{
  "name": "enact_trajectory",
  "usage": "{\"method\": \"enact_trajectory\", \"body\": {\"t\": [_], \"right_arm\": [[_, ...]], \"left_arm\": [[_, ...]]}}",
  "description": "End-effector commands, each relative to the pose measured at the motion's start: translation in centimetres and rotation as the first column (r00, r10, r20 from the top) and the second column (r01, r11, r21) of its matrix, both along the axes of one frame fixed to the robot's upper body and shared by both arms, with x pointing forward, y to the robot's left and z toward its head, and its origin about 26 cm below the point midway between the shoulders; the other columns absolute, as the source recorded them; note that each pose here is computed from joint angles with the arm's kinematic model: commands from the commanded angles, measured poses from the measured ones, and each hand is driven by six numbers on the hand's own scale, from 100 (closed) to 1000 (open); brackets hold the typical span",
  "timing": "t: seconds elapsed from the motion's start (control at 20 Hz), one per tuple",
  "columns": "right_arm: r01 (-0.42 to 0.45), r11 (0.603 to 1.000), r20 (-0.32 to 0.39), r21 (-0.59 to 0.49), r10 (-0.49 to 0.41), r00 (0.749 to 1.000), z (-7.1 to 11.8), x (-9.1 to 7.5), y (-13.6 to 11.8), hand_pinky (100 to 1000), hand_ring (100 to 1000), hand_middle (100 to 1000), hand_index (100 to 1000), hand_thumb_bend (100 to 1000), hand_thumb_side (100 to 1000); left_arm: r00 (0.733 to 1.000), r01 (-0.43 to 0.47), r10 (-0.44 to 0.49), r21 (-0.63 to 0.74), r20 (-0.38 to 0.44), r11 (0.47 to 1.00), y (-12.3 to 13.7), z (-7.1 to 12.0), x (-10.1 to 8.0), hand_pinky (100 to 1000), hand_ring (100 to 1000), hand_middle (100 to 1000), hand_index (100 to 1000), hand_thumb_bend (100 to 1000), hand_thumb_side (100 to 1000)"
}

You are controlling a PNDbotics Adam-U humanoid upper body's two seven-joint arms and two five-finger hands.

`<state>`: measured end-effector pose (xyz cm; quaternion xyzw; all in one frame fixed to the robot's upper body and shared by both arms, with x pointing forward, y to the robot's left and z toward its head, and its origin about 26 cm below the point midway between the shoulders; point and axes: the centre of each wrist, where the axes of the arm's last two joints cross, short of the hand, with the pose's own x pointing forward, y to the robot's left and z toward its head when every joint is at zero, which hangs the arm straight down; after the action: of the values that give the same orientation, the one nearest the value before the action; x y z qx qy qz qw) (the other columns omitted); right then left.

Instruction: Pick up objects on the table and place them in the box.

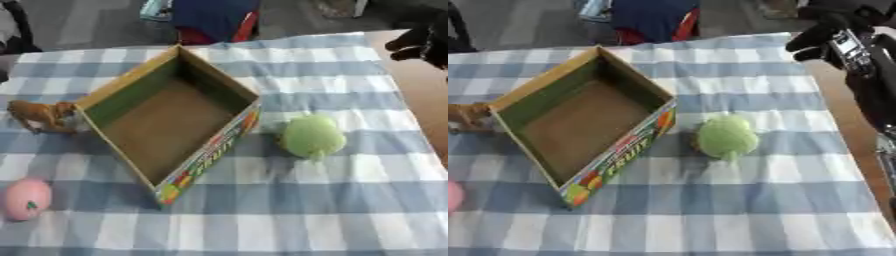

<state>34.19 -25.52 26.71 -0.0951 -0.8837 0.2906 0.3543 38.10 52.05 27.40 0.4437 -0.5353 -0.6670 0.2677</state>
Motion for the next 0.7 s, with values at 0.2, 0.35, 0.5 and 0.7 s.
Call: {"method": "enact_trajectory", "body": {"t": [0.2, 0.35, 0.5, 0.7], "right_arm": [[-0.003, 0.999, 0.037, -0.037, 0.005, 0.999, 1.2, -0.5, -0.1, 743, 751, 603, 910, 100, 1000], [-0.005, 0.999, 0.039, -0.044, 0.006, 0.999, 1.3, -0.5, -0.1, 744, 751, 603, 910, 100, 1000], [-0.007, 0.999, 0.039, -0.049, 0.009, 0.999, 1.3, -0.4, -0.1, 745, 751, 603, 910, 100, 1000], [-0.006, 0.998, 0.038, -0.056, 0.009, 0.999, 1.3, -0.4, -0.2, 745, 751, 603, 910, 100, 1000]], "left_arm": [[0.999, 0.018, -0.019, 0.01, 0.036, 1.0, -0.1, 2.2, -0.2, 719, 973, 941, 1000, 662, 416], [0.999, 0.031, -0.03, -0.006, 0.011, 1.0, -0.4, 1.7, 0.2, 719, 966, 940, 1000, 591, 359], [0.999, 0.043, -0.044, -0.029, -0.018, 0.999, -0.6, 1.6, 0.4, 721, 964, 948, 1000, 603, 357], [0.997, 0.061, -0.064, -0.055, -0.05, 0.997, -0.9, 1.9, 0.5, 720, 959, 939, 1000, 636, 364]]}}
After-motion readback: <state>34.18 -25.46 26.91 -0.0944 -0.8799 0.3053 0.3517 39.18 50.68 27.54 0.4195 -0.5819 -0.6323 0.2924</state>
